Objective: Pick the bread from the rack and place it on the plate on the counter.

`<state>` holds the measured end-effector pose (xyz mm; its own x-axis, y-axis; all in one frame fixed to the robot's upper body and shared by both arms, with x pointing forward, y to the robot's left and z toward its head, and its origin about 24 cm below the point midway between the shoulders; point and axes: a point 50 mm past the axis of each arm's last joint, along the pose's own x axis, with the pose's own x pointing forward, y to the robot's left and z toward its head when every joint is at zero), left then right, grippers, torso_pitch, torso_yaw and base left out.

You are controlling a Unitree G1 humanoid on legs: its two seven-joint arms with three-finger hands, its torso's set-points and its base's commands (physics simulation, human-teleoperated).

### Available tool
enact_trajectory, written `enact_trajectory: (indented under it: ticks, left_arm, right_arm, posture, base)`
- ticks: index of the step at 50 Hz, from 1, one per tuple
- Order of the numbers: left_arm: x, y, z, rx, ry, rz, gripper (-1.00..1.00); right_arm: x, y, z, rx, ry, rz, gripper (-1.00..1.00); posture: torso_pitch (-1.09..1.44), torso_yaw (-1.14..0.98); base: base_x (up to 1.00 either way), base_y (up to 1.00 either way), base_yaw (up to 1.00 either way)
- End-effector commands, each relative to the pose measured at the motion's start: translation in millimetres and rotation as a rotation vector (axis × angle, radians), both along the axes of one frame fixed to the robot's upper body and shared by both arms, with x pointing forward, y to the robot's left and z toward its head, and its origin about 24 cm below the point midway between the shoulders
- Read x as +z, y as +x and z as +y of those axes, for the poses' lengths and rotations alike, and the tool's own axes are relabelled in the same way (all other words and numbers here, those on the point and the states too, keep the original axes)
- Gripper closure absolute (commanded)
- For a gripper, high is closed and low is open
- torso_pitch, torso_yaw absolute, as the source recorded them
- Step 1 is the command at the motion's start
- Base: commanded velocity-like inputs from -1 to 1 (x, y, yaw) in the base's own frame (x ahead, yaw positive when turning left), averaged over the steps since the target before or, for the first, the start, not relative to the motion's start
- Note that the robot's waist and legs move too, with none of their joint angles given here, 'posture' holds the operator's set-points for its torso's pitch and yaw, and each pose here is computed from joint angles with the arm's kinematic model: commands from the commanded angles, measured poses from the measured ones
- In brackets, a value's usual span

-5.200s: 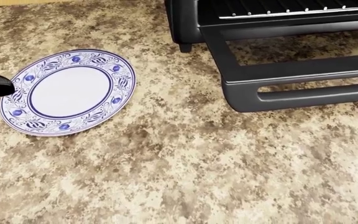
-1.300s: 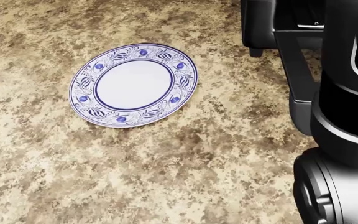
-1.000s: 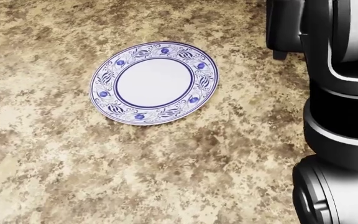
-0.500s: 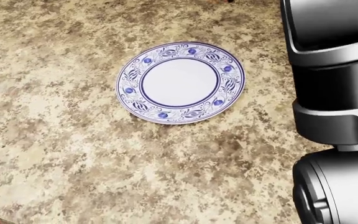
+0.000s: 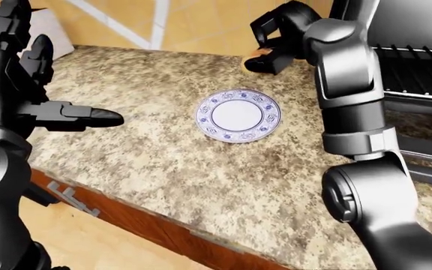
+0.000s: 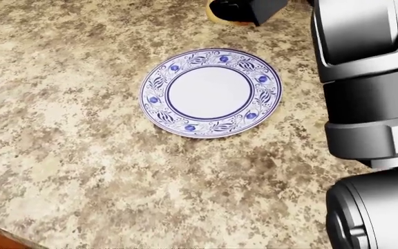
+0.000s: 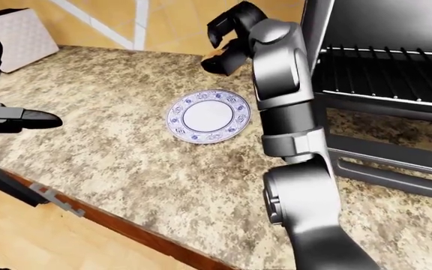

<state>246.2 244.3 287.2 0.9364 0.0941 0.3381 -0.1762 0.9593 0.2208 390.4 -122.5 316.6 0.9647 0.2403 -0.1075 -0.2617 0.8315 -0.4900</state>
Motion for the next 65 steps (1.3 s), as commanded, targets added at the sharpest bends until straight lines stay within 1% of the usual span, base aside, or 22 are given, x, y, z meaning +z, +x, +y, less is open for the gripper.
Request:
enact_trajectory:
  ticks: [1, 10, 11, 22, 30, 35, 46, 61, 62, 64, 65]
  left_arm:
    - [14, -6.8, 0.9, 0.016, 0.021, -0.076, -1.0]
    - [17, -7.2, -0.2, 0.012, 0.025, -0.08, -1.0]
    - [17, -6.7, -0.2, 0.013, 0.027, -0.079, -1.0]
    - [17, -5.3, -0.1, 0.012, 0.028, -0.075, -1.0]
    - [13, -4.7, 0.6, 0.016, 0.026, -0.064, -1.0]
    - [12, -4.2, 0.2, 0.015, 0.026, -0.065, -1.0]
    - [13, -5.7, 1.8, 0.019, 0.025, -0.067, -1.0]
    - [15, -4.8, 1.3, 0.017, 0.031, -0.063, -1.0]
    - [15, -4.9, 1.4, 0.017, 0.03, -0.063, -1.0]
    - [14, -5.2, 1.4, 0.017, 0.031, -0.062, -1.0]
    - [14, -5.7, 1.8, 0.019, 0.029, -0.062, -1.0]
  right_arm:
    - [20, -4.7, 2, 0.026, 0.011, -0.078, 1.0]
    - [8, 0.2, -2, 0.053, 0.015, -0.013, 1.0]
    - [6, 1.0, -2, 0.054, 0.033, -0.002, 1.0]
    - [-9, 11.8, -1, 0.065, 0.018, 0.036, 1.0]
    - [-19, 15.3, 2, 0.073, 0.014, 0.063, 1.0]
    - [-24, 15.0, 5, 0.09, 0.015, 0.086, 1.0]
    - [-36, 15.9, 12, 0.114, 0.0, 0.119, 1.0]
    - [-48, 19.1, 12, 0.109, -0.015, 0.136, 1.0]
    - [-48, 19.0, 13, 0.111, -0.013, 0.138, 0.96]
    - [-50, 18.9, 13, 0.111, -0.014, 0.142, 0.74]
    - [-51, 18.7, 13, 0.112, -0.015, 0.145, 0.67]
  posture:
    - [0.0, 0.49]
    - [0.0, 0.49]
    - [0.0, 0.49]
    - [0.0, 0.49]
    - [0.0, 0.49]
    - [0.0, 0.49]
    - [0.0, 0.49]
    - [0.0, 0.49]
    - [0.0, 0.49]
    - [0.0, 0.49]
    - [0.0, 0.49]
  base:
    - [0.0, 0.0, 0.0]
    - [0.0, 0.0, 0.0]
    - [0.0, 0.0, 0.0]
    - [0.0, 0.0, 0.0]
    - [0.0, 0.0, 0.0]
    - [0.0, 0.0, 0.0]
    - [0.0, 0.0, 0.0]
    - [0.0, 0.0, 0.0]
    - [0.0, 0.0, 0.0]
    - [0.0, 0.0, 0.0]
    - [0.0, 0.0, 0.0]
